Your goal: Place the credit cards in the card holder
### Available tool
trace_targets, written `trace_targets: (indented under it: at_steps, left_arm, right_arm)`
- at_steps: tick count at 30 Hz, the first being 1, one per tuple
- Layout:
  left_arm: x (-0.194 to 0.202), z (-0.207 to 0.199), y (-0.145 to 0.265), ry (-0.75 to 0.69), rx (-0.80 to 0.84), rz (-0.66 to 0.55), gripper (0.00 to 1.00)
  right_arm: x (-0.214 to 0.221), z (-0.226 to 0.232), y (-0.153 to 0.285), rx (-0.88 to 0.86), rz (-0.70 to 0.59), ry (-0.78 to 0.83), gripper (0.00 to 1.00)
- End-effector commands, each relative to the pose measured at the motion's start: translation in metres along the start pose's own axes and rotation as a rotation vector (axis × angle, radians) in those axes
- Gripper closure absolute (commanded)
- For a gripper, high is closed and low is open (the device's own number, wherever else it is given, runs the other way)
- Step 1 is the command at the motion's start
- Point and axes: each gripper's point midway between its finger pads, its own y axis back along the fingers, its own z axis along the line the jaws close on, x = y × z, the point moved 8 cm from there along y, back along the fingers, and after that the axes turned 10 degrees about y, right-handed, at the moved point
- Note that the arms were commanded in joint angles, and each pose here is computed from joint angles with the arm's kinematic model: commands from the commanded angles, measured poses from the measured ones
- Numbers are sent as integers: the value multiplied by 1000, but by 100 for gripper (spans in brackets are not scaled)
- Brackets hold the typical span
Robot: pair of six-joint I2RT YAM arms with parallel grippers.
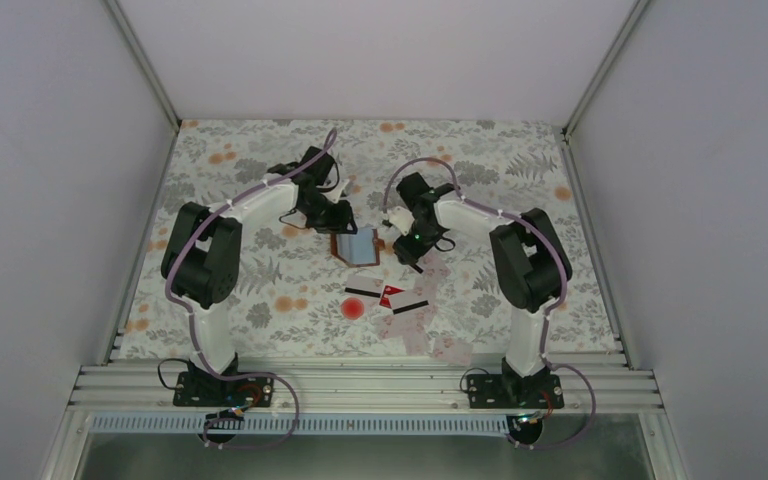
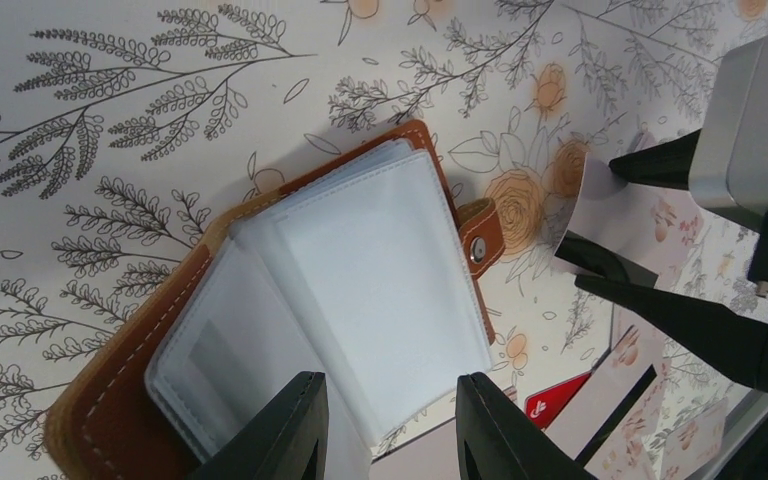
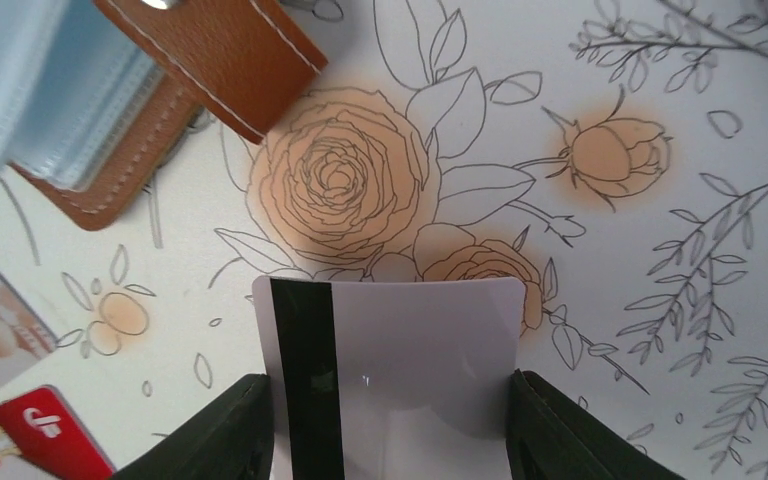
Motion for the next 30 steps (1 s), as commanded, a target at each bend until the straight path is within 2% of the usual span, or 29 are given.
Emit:
trace_targets:
  at_steps: [1,11,21,30]
  left_arm:
    - [-9,-19,21,-26,58,-58,66]
    - [-13,-28,21,-41,134,-60,66]
    - [-13,-23,14,-24,179,-41,66]
    - [1,9,12,44,194,-37,66]
  right_arm:
    - [-15,-1,35,17,-107,-26,48]
    - [-35,4,64,-21,-268,-67,48]
    - [-64,21,70,-105,-432,-98,49]
    - [-70,33,48,-140,-432,-112,49]
